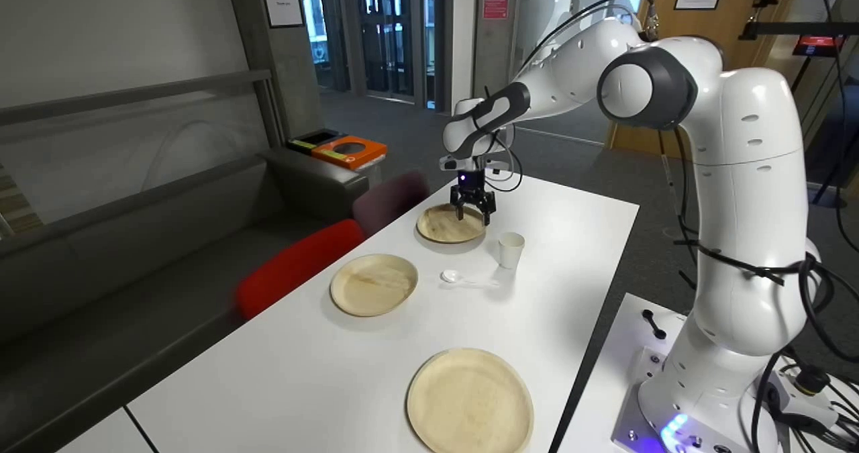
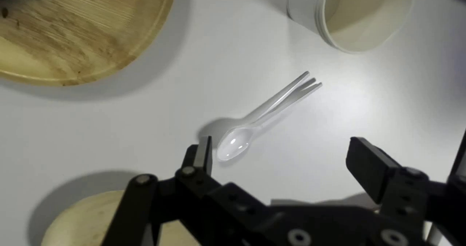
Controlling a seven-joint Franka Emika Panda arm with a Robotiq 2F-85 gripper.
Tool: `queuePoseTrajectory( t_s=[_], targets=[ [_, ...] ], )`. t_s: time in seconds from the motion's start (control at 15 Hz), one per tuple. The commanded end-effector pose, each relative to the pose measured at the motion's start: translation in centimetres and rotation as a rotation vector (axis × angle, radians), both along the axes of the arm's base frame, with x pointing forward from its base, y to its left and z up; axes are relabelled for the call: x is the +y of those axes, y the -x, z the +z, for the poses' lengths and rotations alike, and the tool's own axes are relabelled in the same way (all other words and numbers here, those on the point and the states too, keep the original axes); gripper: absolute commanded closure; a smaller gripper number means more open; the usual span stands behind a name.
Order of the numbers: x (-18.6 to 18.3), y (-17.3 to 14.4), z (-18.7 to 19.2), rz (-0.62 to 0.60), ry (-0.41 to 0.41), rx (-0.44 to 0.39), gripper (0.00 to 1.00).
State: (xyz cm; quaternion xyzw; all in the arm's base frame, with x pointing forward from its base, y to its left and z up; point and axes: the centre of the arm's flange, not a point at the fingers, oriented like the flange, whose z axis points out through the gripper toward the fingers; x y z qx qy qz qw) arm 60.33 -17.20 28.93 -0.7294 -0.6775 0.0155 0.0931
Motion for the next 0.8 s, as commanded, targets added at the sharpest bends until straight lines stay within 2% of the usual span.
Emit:
queuePoseTrajectory(
  t_s=[0.0, 0.2, 0.47, 0.67, 0.73],
  targets=[
    [-0.3, -1.0, -0.7, -0.192, -0.039, -0.043, 0.0],
    [-0.6, -0.7, -0.2, -0.338, -0.075, -0.071, 0.0],
    [-1.8, -0.4, 1.1, -0.521, -0.091, -0.151, 0.0],
    [-3.2, -0.8, 1.6, -0.64, -0.04, -0.247, 0.0],
    [-3.8, -1.0, 1.7, -0.67, 0.0, -0.287, 0.0]
  ],
)
